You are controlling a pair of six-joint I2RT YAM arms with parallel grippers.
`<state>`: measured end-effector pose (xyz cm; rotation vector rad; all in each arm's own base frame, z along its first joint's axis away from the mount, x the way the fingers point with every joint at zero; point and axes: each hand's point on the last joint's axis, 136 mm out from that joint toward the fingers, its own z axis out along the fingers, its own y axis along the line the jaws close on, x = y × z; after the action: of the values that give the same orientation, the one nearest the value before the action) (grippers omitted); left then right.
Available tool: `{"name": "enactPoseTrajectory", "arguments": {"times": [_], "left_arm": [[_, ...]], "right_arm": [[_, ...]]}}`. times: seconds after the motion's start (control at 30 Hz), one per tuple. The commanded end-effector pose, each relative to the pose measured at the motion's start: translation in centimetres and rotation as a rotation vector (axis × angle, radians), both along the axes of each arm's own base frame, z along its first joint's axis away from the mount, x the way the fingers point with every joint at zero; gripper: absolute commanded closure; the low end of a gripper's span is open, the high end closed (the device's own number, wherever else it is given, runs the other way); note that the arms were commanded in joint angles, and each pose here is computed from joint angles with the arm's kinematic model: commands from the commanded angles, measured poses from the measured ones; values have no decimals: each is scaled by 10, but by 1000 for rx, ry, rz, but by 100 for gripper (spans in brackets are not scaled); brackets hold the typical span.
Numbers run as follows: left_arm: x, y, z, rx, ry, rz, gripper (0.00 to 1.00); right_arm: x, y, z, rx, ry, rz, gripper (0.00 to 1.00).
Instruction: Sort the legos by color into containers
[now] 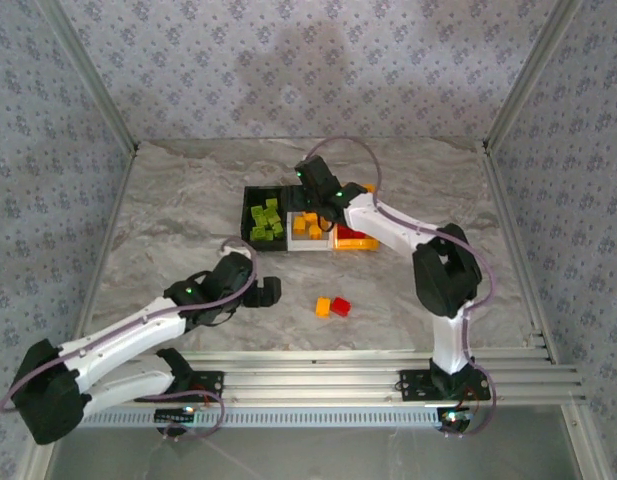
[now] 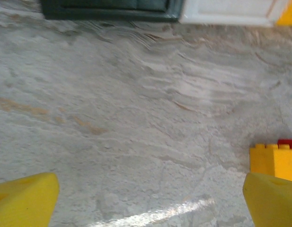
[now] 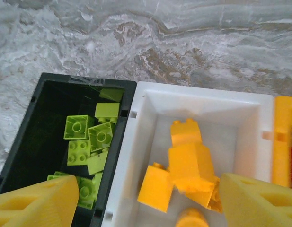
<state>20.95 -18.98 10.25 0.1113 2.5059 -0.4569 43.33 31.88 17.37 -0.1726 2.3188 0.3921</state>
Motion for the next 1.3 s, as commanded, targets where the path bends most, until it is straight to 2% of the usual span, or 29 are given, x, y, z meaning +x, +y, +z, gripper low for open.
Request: {"name": "enactPoseTrajectory", "arguments": {"times": [0.0,0.13,0.33,0.47,0.67,0.77,0.93,1.03,1.1,1.27], "left_arm": [[6,-35,21,-39,-55,-84,1],[-2,-71,10,-31,-22,-189,1],[-18,-126,-1,-44,11,-355,4],[-23,-144,-17,8,42,-407,8],[-25,-143,-48,96,106,-405,20],[-23,-132,-59,155,114,-373,29],[-14,-106,-62,233,95,-308,38],[-8,-91,-57,230,87,-266,41],[-7,-88,-50,210,81,-263,40],[-12,-115,-17,131,24,-323,23]], "right_arm": [[-21,-22,45,79,-71,-61,19],[-60,-49,40,100,-63,-85,19],[-112,-92,10,77,-21,-113,18],[-135,-116,3,75,-20,-141,18],[-154,-144,2,83,-30,-190,17],[-157,-152,6,91,-43,-208,17],[-158,-158,14,111,-66,-217,16],[-158,-158,17,117,-69,-218,16],[-158,-158,18,120,-71,-215,17],[-159,-159,21,126,-79,-217,16]]}}
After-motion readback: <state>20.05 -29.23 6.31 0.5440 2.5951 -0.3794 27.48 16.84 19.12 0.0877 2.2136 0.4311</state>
